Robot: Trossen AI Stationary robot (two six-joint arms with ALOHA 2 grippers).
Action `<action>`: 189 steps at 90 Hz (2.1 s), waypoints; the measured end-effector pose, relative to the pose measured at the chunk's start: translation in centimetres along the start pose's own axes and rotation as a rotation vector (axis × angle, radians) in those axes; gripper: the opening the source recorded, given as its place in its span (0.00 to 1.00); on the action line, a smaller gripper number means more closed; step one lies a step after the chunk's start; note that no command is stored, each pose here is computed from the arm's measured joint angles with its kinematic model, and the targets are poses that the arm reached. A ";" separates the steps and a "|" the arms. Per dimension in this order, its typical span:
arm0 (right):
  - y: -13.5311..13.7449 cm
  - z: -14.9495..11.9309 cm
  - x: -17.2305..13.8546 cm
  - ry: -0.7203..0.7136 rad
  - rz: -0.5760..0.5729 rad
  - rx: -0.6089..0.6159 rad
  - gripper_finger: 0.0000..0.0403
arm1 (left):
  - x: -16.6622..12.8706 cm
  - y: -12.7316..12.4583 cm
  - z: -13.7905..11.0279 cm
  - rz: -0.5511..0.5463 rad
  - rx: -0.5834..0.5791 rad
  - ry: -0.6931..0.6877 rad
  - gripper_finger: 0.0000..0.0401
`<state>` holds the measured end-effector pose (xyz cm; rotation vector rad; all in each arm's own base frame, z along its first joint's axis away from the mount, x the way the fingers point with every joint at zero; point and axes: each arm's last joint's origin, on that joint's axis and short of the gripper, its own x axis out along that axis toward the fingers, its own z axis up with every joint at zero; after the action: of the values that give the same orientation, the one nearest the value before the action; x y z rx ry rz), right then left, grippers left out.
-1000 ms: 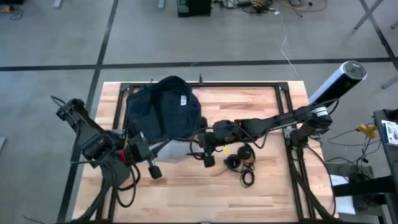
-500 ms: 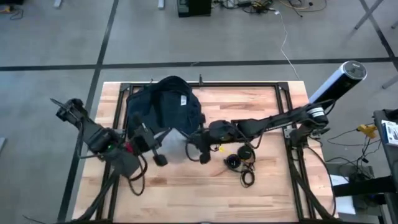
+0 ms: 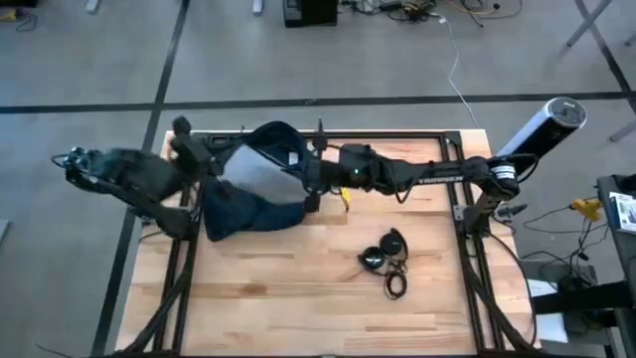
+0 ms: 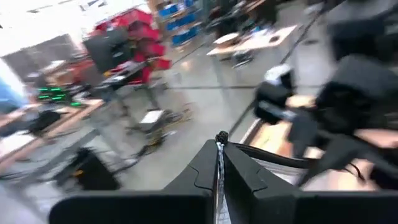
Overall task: Unpack backpack
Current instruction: Put the white zipper pouch into the blue backpack
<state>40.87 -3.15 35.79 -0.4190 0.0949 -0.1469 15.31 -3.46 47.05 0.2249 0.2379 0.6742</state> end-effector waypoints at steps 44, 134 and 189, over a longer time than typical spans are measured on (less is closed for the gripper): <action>-1.3 -3.7 0.1 0.250 0.061 0.030 0.00 | 5.1 -3.0 -11.0 0.182 0.084 0.255 0.00; -2.9 -9.7 2.6 0.492 -0.090 -0.151 0.00 | 8.8 -4.8 -25.2 0.171 -0.030 0.518 0.37; -3.5 -10.9 1.6 0.648 -0.066 -0.166 0.00 | 7.8 -7.5 -29.5 -0.204 0.002 0.699 0.47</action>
<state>40.68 -10.95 27.21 -0.5280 0.7351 -0.3378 17.16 -0.40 15.84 -0.0429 0.9186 0.5289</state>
